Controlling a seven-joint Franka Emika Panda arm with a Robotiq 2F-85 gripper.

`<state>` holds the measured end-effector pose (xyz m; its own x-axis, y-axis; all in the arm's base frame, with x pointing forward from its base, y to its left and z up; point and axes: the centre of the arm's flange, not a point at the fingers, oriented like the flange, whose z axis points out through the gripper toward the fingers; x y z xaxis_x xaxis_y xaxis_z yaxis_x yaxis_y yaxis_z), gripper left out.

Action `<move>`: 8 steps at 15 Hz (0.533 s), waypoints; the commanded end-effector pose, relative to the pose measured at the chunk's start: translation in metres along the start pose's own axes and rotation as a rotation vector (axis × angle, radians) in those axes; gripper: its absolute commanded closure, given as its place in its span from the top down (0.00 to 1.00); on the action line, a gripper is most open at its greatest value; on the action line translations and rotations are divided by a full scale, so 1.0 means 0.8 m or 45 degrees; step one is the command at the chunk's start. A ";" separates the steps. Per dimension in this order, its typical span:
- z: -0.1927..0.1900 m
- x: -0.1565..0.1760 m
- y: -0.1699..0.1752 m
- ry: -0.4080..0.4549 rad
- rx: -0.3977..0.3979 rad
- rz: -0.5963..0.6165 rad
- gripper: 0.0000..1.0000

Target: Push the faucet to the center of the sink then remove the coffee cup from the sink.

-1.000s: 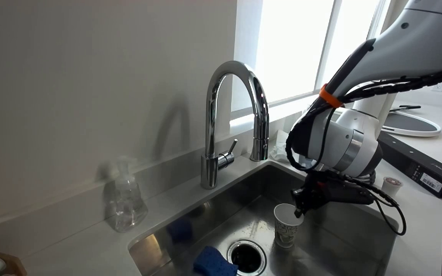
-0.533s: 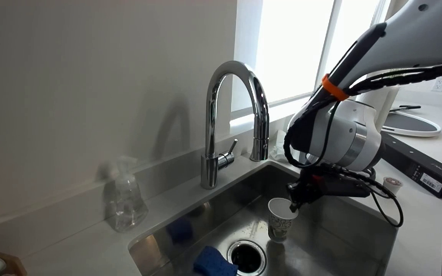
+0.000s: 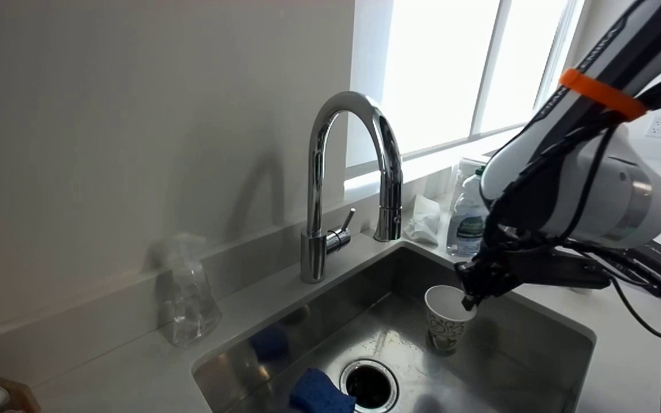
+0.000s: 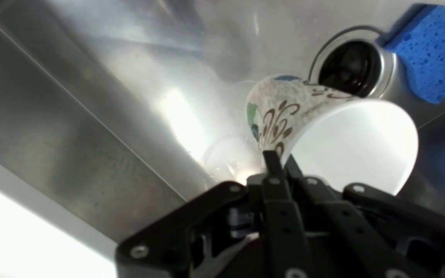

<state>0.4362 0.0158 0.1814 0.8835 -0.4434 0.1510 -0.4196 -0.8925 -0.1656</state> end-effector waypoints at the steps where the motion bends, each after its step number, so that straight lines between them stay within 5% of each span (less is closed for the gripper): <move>1: -0.101 -0.037 0.022 0.093 -0.067 0.134 0.01; 8: -0.156 -0.031 0.090 0.320 -0.081 0.386 0.01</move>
<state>0.3918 -0.0468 0.2202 0.7090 -0.6419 0.2920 -0.6233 -0.7641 -0.1663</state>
